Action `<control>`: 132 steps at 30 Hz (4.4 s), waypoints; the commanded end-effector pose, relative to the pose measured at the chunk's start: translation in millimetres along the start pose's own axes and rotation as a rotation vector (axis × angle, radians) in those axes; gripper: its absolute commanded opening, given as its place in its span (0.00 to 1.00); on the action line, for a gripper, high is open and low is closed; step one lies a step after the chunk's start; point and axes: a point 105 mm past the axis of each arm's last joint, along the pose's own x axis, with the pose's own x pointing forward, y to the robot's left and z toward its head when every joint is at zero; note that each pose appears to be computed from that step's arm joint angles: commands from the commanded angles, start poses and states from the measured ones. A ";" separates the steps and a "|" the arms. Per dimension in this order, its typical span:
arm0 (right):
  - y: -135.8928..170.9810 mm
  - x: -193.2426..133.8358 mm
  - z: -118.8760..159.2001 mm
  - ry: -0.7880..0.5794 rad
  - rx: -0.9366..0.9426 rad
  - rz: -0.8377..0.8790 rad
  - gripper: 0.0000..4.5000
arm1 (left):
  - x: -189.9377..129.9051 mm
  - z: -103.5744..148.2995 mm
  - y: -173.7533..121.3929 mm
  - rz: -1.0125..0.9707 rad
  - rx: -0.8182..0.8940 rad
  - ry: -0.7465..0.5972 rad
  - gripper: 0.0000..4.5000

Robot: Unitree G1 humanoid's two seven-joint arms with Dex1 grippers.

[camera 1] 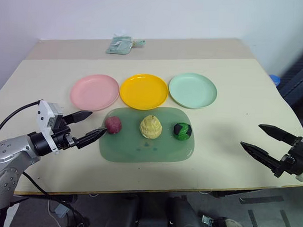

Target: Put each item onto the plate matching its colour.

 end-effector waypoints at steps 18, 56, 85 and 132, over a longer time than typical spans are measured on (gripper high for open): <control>32.2 63.2 54.1 -0.125 -0.101 0.303 0.99 | 25.3 8.1 0.6 0.120 0.060 -0.059 1.00; 60.5 158.4 75.1 -0.105 -0.269 0.678 0.99 | 95.8 -54.3 14.1 0.346 -0.074 0.152 1.00; 50.1 196.7 110.7 -0.357 -0.214 0.352 1.00 | 73.1 10.3 144.0 1.123 -0.063 -0.135 0.61; 119.5 223.8 17.5 -0.026 -0.061 0.545 1.00 | 25.8 -20.5 -18.4 -0.285 0.051 -0.040 0.99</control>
